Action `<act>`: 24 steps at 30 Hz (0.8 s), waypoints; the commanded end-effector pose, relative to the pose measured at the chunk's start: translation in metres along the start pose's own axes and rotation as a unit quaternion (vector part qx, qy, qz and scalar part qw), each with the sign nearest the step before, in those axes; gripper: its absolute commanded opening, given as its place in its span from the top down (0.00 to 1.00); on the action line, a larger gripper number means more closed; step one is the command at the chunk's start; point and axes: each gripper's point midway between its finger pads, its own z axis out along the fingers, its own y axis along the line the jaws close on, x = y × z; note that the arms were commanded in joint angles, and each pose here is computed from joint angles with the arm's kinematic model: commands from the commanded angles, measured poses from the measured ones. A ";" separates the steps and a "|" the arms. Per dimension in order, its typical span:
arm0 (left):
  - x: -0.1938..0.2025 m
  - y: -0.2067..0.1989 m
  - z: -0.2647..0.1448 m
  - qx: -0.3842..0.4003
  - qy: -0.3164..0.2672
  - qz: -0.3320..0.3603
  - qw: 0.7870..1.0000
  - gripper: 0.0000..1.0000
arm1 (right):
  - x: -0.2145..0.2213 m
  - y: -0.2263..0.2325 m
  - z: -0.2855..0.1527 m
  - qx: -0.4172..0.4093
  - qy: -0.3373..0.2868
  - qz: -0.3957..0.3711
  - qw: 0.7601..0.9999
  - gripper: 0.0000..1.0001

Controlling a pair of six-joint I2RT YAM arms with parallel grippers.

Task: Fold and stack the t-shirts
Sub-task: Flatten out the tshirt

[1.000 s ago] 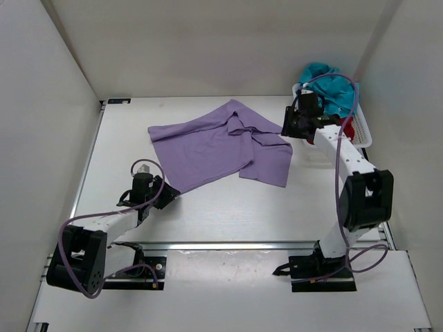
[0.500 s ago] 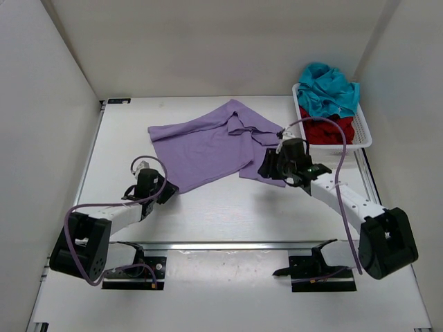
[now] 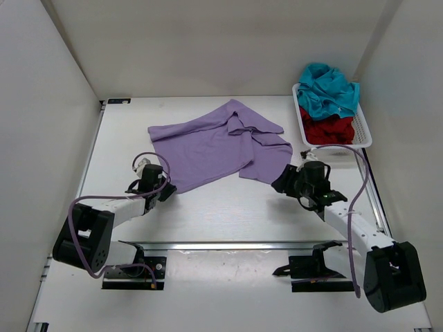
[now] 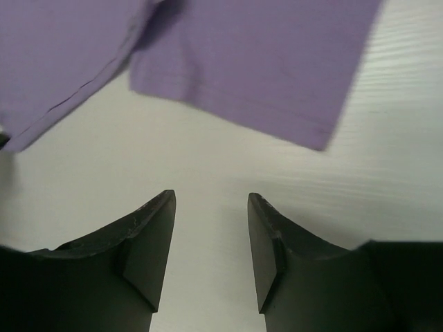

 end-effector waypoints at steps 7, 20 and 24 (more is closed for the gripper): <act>-0.042 -0.014 -0.028 0.032 -0.034 0.040 0.998 1.00 | -0.026 -0.065 0.009 0.120 -0.031 0.044 0.991 0.52; -0.086 -0.030 -0.062 0.082 -0.066 0.095 0.990 1.00 | 0.013 -0.067 0.052 0.197 0.068 0.001 0.978 0.59; -0.084 -0.044 -0.064 0.106 -0.066 0.106 0.986 1.00 | 0.026 -0.074 0.049 0.215 0.085 0.007 0.973 0.81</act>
